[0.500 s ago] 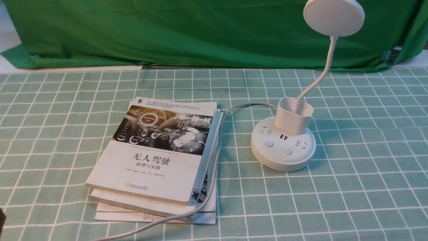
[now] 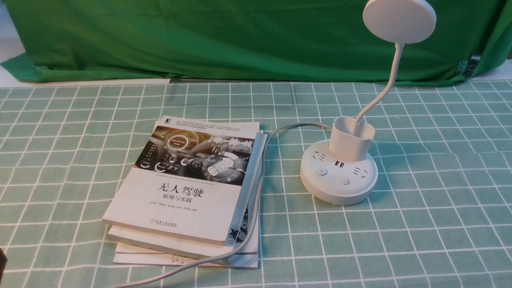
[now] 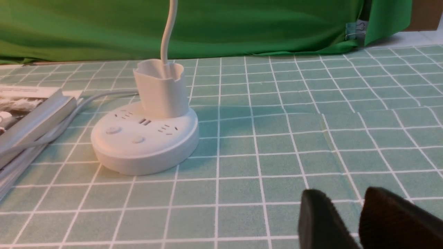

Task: Turn on the table lamp.
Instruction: 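Press the button on the base of the white desk lamp with the right gripper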

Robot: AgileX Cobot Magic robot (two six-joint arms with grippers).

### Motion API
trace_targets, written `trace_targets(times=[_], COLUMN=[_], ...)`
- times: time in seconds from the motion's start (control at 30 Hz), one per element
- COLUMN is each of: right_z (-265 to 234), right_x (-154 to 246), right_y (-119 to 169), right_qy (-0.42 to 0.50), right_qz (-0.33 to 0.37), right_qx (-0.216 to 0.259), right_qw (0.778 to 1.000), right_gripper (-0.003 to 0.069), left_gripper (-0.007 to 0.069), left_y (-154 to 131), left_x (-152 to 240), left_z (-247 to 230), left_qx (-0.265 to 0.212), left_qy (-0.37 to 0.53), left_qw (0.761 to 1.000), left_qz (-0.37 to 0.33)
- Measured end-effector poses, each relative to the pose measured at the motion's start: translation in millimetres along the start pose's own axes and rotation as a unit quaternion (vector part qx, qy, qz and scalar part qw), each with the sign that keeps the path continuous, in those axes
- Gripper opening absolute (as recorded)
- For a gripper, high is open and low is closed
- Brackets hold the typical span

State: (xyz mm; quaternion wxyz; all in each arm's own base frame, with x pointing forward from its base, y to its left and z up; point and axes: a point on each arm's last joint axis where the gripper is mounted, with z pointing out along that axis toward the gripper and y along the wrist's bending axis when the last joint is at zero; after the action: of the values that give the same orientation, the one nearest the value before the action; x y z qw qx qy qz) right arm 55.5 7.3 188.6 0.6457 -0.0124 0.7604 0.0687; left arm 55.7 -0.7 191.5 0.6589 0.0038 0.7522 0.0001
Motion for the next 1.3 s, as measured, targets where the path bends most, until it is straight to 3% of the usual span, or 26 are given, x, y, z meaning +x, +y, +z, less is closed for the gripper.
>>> trace_targets(times=[1.1, 1.23, 1.3], right_z=[0.0, -0.8, -1.2], right_x=[-2.7, -12.0, -14.9], right_y=[0.1, 0.4, 0.5], right_qy=[-0.016, -0.065, -0.08], right_qz=[0.004, 0.102, 0.206], right_qx=[0.007, -0.009, -0.02], right_qw=[1.0, 0.993, 0.975], right_gripper=[0.0241, 0.0241, 0.0241], left_gripper=[0.0021, 0.0021, 0.0021], left_y=[0.0, 0.0, 0.0], left_x=[0.0, 0.0, 0.0], left_z=[0.0, 0.0, 0.0], left_qx=[0.0, 0.0, 0.0], left_qy=[0.0, 0.0, 0.0], left_qw=[1.0, 1.0, 1.0], left_qz=[0.0, 0.0, 0.0])
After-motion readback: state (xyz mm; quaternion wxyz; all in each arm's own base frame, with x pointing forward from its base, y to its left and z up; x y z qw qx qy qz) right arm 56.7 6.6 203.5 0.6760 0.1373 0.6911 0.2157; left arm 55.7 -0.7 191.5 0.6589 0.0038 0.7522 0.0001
